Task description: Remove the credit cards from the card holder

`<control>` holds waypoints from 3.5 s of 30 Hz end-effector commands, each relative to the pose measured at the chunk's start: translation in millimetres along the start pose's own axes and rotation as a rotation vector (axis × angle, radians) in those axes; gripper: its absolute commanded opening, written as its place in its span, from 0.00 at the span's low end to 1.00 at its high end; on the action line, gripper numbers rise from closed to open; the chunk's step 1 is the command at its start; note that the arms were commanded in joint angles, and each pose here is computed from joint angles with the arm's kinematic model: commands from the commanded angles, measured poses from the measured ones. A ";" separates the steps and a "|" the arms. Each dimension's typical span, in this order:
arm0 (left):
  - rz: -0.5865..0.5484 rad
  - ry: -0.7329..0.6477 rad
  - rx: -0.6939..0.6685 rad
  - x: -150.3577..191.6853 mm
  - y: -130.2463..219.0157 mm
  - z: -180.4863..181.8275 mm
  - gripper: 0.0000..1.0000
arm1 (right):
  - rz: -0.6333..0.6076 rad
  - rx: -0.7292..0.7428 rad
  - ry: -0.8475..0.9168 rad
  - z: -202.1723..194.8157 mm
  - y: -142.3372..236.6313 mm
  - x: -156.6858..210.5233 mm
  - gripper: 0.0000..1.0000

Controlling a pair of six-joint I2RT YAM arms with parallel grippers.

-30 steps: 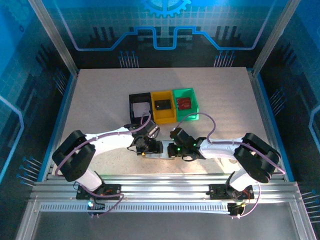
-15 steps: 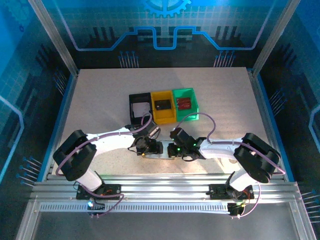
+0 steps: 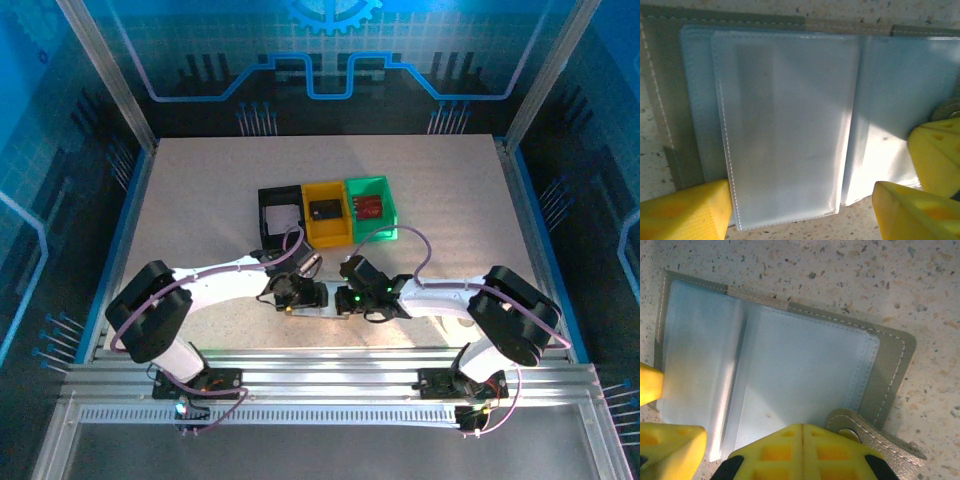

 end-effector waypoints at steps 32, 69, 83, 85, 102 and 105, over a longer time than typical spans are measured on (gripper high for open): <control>0.001 0.043 0.322 -7.7 23.5 -81.6 0.74 | -0.083 -0.110 -0.020 -7.7 33.5 -2.1 0.00; -0.112 0.101 0.276 -13.7 16.7 -27.1 0.67 | -0.073 -0.138 -0.151 -13.0 28.1 -16.5 0.00; -0.112 0.099 0.258 -14.6 10.3 -24.1 0.66 | -0.063 -0.157 -0.140 -8.3 20.1 -20.9 0.00; -0.110 0.100 0.261 -13.8 8.5 -23.7 0.66 | -0.062 -0.160 -0.136 -7.7 18.5 -21.4 0.00; -0.108 0.098 0.271 -14.3 8.2 -26.0 0.60 | -0.063 -0.170 -0.143 -12.0 15.1 -18.5 0.00; -0.108 0.100 0.269 -14.3 7.6 -25.2 0.59 | -0.066 -0.171 -0.140 -11.8 17.4 -18.8 0.00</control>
Point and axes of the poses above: each hand's point on the last joint's axis, 136 mm out from that joint toward the fingers, its own y axis back along the fingers, its own z axis along the line the jaws close on, x = y × z, the point moved 2 cm from there along y, back along the fingers, and after that the axes turned 1 degree about -y, right-handed, at the moved point
